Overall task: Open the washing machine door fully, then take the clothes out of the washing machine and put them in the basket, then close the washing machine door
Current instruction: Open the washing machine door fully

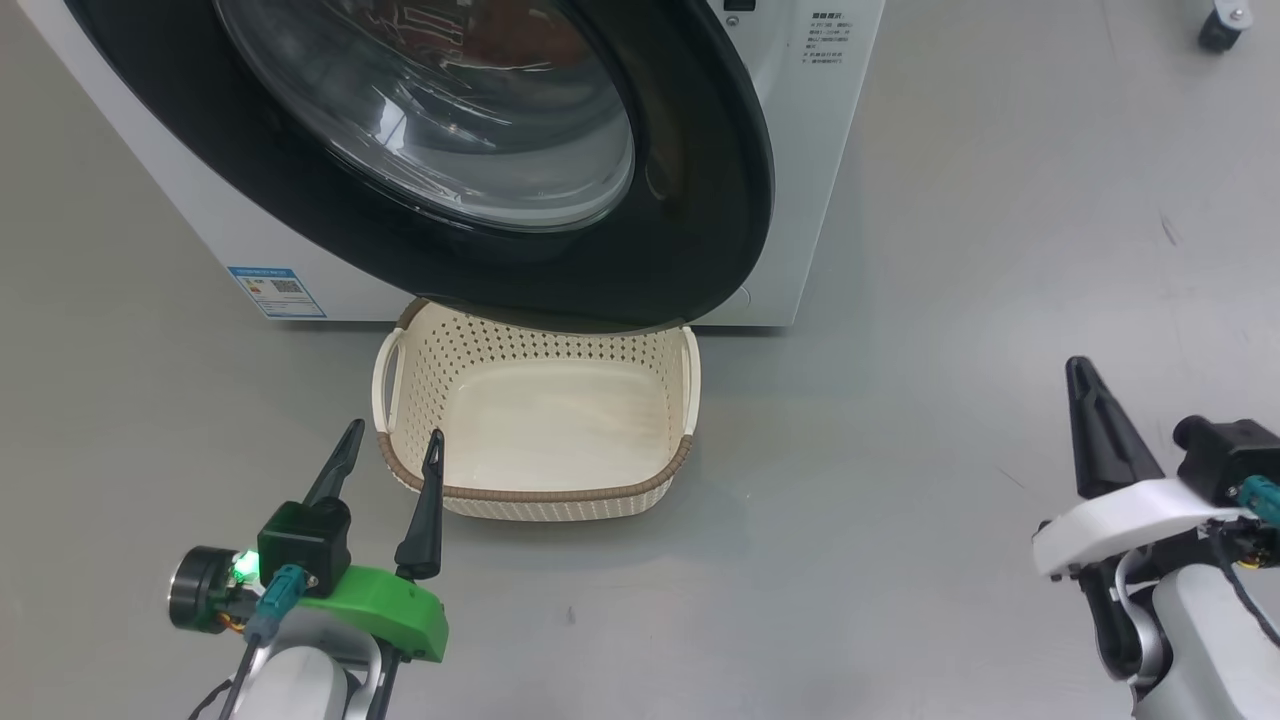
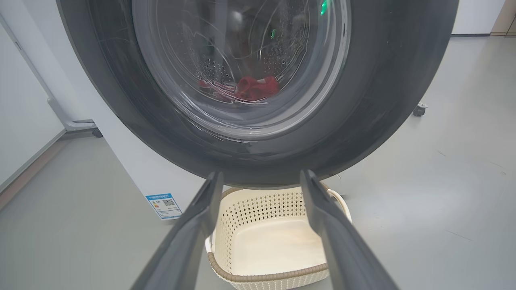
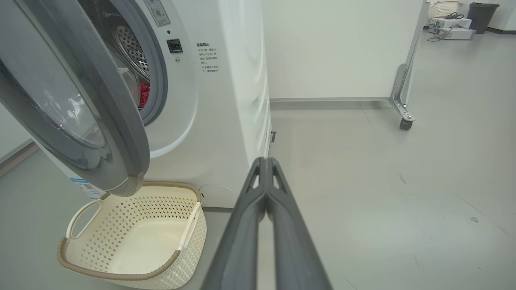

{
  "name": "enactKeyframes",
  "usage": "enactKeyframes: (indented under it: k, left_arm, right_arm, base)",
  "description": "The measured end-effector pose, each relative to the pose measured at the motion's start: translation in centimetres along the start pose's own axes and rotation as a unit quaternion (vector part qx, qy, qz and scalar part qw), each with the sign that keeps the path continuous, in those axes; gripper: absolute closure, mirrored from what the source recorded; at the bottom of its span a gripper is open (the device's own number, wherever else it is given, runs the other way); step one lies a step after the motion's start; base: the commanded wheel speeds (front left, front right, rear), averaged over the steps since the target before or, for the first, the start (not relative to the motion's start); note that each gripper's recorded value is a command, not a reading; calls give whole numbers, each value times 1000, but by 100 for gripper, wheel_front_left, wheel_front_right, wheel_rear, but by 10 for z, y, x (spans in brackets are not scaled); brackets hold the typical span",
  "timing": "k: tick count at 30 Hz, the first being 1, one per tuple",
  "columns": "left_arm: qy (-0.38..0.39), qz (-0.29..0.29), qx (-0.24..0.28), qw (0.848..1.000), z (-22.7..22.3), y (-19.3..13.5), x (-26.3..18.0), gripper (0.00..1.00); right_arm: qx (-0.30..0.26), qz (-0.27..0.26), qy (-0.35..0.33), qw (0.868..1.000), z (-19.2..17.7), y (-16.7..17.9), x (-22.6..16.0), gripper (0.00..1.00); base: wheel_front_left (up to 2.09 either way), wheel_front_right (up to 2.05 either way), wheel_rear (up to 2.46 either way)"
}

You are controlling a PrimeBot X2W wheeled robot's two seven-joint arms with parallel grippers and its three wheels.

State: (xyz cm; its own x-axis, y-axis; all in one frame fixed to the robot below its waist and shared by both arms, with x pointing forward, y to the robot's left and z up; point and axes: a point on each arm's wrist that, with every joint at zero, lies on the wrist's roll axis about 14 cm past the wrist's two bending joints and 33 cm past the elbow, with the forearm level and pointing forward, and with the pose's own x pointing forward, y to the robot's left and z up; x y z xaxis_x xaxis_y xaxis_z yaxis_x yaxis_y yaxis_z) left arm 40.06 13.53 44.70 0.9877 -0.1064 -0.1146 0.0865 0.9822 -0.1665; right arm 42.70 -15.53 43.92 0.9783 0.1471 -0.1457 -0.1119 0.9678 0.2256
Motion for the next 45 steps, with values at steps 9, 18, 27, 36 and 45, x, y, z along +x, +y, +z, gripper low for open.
enactKeyframes:
  k: [9,18,27,36,45]
  left_arm:
    - [5,-1,1,1000,-4,0,2,0]
    - [5,-5,2,1000,-4,-1,11,0]
    - [7,-6,5,1000,-6,2,17,0]
    - [12,8,8,1000,-8,13,18,0]
    - [17,25,12,999,-11,25,16,0]
  right_arm:
    - [213,-25,-87,973,46,-12,27,100]
    - [472,-1,-81,878,61,2,62,100]
    - [576,117,-17,809,93,45,106,100]
    - [555,198,97,802,89,96,132,100]
    - [528,239,195,791,66,140,143,100]
  base:
    - [0,0,0]
    - [0,0,0]
    - [0,0,0]
    - [0,0,0]
    - [0,0,0]
